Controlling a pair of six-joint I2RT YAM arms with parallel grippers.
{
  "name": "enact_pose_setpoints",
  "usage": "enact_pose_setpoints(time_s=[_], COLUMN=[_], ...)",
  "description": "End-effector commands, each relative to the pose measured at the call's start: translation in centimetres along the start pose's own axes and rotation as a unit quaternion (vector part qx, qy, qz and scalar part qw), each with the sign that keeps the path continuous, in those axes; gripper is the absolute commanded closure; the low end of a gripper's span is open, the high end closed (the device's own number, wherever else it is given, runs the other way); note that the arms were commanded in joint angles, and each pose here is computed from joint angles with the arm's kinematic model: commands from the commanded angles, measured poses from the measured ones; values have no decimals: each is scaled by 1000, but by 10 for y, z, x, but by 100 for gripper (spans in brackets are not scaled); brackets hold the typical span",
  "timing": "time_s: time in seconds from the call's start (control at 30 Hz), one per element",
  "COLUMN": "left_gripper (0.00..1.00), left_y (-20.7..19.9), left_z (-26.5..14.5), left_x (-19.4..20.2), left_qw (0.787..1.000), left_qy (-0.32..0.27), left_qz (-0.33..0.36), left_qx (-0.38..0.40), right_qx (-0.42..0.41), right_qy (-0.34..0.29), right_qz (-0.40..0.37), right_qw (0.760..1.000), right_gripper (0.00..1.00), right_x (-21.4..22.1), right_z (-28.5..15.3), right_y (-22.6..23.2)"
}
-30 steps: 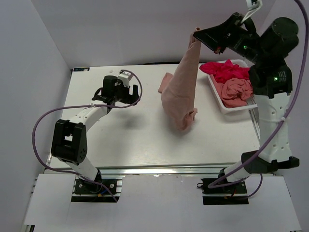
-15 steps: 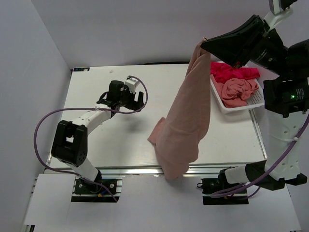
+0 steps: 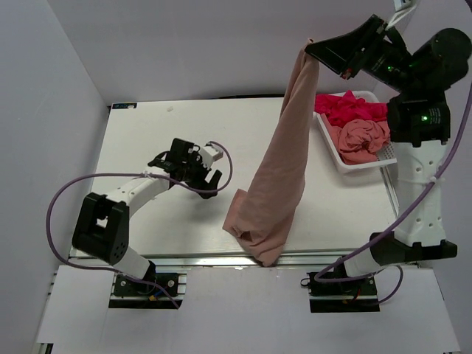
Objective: Fold and stack the t-shirts
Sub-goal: Flatten out the tshirt
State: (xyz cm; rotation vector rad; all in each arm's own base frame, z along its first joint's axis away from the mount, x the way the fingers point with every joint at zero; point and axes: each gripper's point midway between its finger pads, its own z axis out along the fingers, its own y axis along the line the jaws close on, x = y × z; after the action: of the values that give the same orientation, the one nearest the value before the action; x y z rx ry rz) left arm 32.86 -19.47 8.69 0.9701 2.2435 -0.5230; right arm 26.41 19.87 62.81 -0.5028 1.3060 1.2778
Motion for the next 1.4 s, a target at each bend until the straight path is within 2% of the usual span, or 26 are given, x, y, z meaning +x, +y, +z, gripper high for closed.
enact_pose_setpoints(time_s=[0.0,0.07,0.23,0.57,0.73,0.87,1.13,1.23,1.37], left_gripper=[2,2,2,2,2,2,2,2,6], left_y=[-11,-16,-28,-53,-67,-84,-108,-119,-124], left_z=[-24,-25,-30,-24,-26,-26,7,6,7], left_x=[7,13,14,23,10,17,84,107,114], left_qw=[999,999,998,993,988,979,952,936,925], left_qy=[-3,5,7,12,2,25,132,167,177], left_qz=[40,40,42,19,18,17,-19,-36,-40], left_qx=[4,16,44,115,150,200,277,308,334], right_qx=[63,118,192,289,328,348,355,362,368], right_qy=[-22,-25,-29,-22,-21,-17,-14,-15,-13], right_qz=[-16,-20,-24,-48,-52,-54,-53,-61,-64], right_qw=[998,992,981,956,943,936,933,930,927], right_gripper=[100,100,100,100,100,100,100,100,100], right_x=[-3,2,13,28,39,46,53,51,54], right_z=[6,6,2,-9,-16,-19,-18,-18,-19], right_y=[-42,-76,-122,-183,-209,-225,-239,-243,-250])
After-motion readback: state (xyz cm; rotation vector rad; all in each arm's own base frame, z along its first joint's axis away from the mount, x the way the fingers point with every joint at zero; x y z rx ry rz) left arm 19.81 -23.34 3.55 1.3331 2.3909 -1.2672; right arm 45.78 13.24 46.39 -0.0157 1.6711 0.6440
